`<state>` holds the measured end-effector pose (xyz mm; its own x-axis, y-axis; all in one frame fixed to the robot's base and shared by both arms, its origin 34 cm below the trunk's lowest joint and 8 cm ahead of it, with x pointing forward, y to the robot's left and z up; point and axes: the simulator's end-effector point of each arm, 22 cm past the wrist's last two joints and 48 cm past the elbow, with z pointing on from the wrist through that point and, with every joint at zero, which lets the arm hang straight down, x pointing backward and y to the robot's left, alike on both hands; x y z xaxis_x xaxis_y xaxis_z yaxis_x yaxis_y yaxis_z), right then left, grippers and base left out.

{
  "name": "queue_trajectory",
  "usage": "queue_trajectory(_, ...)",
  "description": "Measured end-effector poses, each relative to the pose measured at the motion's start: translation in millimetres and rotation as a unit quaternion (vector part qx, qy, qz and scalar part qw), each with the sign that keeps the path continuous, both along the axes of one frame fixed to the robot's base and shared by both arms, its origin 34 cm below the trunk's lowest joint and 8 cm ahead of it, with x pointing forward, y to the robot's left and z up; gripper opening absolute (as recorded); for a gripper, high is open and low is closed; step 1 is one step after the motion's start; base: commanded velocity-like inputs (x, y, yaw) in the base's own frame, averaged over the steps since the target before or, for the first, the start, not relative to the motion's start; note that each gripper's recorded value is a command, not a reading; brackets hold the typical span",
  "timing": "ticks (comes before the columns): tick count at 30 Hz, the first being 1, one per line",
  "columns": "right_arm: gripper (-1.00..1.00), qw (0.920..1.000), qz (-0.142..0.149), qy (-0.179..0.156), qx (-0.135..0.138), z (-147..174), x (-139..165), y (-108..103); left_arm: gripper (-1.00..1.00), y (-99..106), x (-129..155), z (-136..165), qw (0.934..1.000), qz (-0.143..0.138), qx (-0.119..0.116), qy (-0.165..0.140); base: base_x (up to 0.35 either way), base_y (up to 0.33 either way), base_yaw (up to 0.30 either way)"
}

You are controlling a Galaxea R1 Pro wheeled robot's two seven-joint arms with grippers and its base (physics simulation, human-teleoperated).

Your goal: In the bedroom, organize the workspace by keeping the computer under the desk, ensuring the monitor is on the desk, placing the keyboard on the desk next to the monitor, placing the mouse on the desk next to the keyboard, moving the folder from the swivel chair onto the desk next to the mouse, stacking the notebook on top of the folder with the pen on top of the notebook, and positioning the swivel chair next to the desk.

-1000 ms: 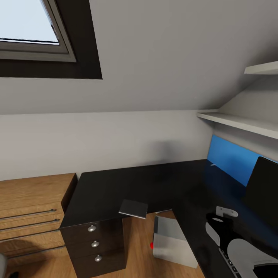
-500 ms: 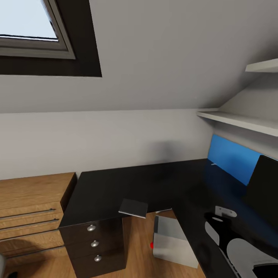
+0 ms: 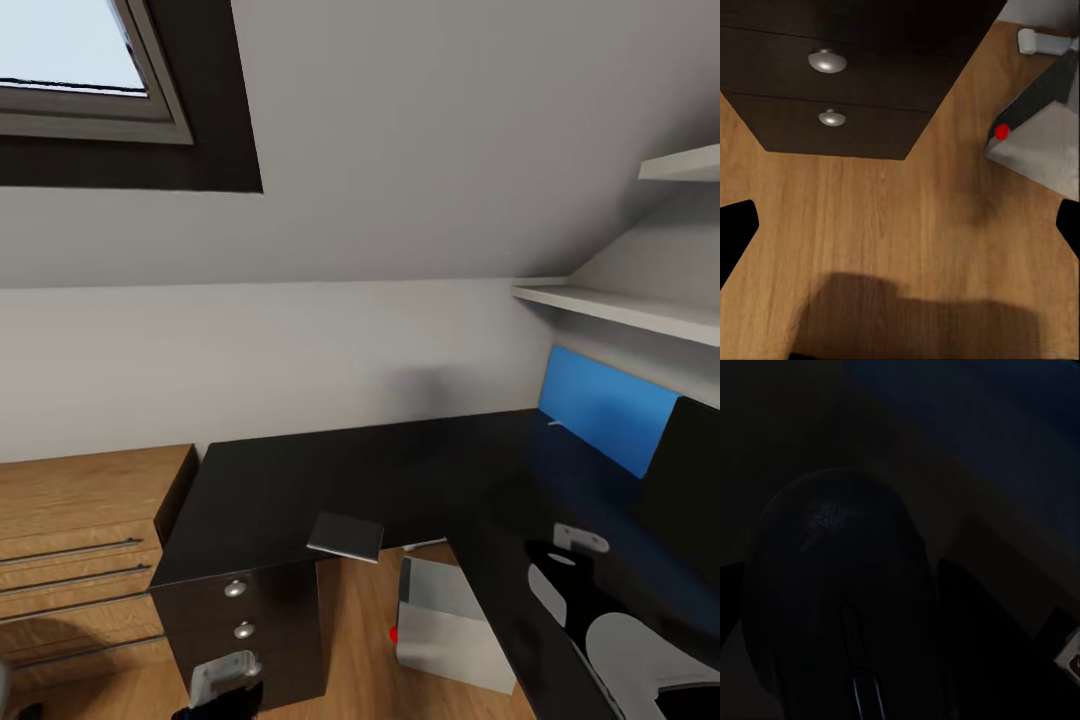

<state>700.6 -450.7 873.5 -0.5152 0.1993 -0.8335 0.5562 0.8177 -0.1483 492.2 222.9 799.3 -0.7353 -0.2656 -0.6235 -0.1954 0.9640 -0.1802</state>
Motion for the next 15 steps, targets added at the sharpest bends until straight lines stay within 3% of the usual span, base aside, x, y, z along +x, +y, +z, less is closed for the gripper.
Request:
queue_trajectory(5, -1.0, 1.0, 0.001, -0.004, 0.001, -3, 4, 2, 1.0, -10, 1, 6, 0.9996, -0.003, -0.027, 0.002, 0.0, 0.0, 0.0)
queue_trajectory(9, -1.0, 1.0, 0.001, -0.005, 0.003, -8, 5, 3, 1.0, -7, -6, -12, 0.9995, 0.0, -0.025, 0.018, 0.0, 0.0, -0.067)
queue_trajectory(15, -1.0, 1.0, 0.0, -0.005, 0.005, -15, 6, 3, 1.0, -1, -25, -49, 0.9983, 0.005, -0.018, 0.055, 0.0, 0.0, -0.224)
